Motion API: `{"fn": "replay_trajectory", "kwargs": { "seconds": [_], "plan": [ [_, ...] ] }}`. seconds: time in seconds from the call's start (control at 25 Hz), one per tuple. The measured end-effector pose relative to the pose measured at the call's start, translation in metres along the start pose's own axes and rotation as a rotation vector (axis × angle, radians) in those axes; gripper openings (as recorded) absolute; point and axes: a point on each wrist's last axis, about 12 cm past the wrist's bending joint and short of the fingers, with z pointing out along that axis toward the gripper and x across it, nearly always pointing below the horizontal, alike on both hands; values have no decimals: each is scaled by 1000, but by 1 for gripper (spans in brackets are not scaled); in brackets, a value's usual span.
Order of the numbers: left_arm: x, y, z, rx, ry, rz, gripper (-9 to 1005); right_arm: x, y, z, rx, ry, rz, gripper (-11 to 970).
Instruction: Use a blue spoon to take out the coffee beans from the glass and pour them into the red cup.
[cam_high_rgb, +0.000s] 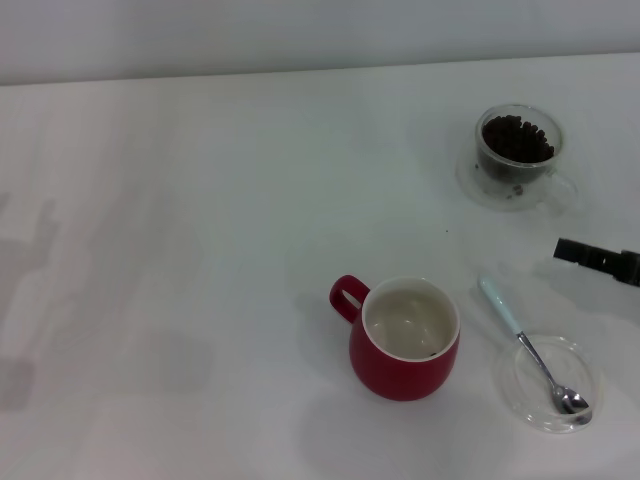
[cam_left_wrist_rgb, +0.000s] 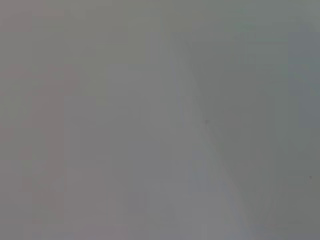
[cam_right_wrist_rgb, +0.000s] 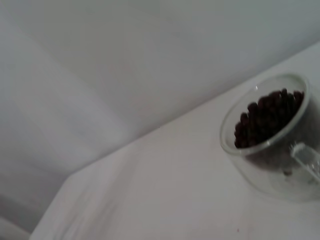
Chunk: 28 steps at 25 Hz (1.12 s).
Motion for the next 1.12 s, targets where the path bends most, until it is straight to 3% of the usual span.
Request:
{"fn": "replay_trajectory", "kwargs": {
  "seconds": [0.24, 0.44, 0.64, 0.88, 1.12],
  "plan": [
    [0, 0, 0, -7, 1, -4, 651, -13, 2, -4, -9, -92, -74, 218],
    [0, 0, -3, -68, 7, 14, 651, -25, -4, -17, 46, -242, -168, 218],
    [0, 7, -12, -171, 6, -21, 652, -32, -15, -45, 160, -374, -233, 218],
    [0, 18, -21, -308, 4, -78, 652, -22, -26, -86, 369, -591, -355, 218],
    [-1, 24, -21, -392, -38, -262, 652, -12, -35, -110, 600, -740, -420, 218]
  ]
}}
